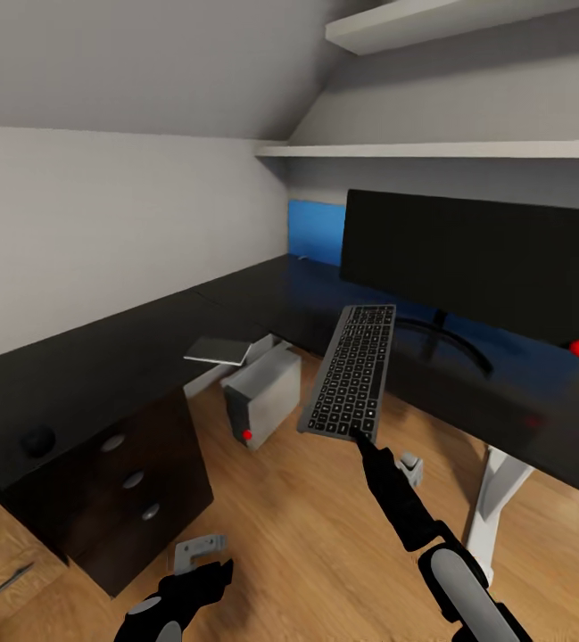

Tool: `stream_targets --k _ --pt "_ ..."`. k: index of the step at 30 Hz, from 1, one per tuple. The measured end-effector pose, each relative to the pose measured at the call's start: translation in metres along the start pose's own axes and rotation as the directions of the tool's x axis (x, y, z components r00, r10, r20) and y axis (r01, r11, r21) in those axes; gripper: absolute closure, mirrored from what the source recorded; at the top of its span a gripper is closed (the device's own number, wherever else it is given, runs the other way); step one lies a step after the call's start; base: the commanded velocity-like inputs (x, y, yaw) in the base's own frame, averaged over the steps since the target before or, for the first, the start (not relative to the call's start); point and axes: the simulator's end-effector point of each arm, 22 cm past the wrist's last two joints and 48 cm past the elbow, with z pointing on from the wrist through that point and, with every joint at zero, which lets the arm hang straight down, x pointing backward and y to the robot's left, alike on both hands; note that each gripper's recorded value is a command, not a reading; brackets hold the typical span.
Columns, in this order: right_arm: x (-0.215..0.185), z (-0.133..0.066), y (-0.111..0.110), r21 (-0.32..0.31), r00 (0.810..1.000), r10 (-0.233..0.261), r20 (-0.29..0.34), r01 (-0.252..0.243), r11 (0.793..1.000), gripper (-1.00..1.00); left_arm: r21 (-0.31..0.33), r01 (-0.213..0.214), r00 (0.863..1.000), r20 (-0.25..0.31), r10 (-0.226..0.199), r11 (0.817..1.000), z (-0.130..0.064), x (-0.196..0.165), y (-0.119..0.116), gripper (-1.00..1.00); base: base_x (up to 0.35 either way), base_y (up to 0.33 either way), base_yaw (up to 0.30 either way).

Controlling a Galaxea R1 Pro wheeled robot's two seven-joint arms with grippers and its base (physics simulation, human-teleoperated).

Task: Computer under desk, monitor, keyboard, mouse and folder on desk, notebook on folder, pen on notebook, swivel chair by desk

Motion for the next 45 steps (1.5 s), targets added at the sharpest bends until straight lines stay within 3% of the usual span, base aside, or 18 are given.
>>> stream_targets --k 14,39,45 --pt "0.001 0.001 -0.004 0.008 1.000 0.002 -0.001 -0.002 1.000 1.00 -0.003 0.000 1.000 -0.009 0.000 1.000 0.002 0.003 0.001 -1.00 0.000 0.000 -0.238" --pt "-0.002 0.000 -0.006 0.006 1.000 0.003 -0.002 -0.003 1.000 1.00 -0.003 0.000 1.000 -0.011 0.000 1.000 0.002 0.004 0.001 -1.00 0.000 0.000 -0.008" --pt "-0.007 0.000 -0.017 0.038 1.000 0.006 0.013 -0.006 0.999 1.00 -0.004 0.000 1.000 -0.014 0.000 1.000 0.003 0.005 0.001 -1.00 0.000 0.000 -0.165"
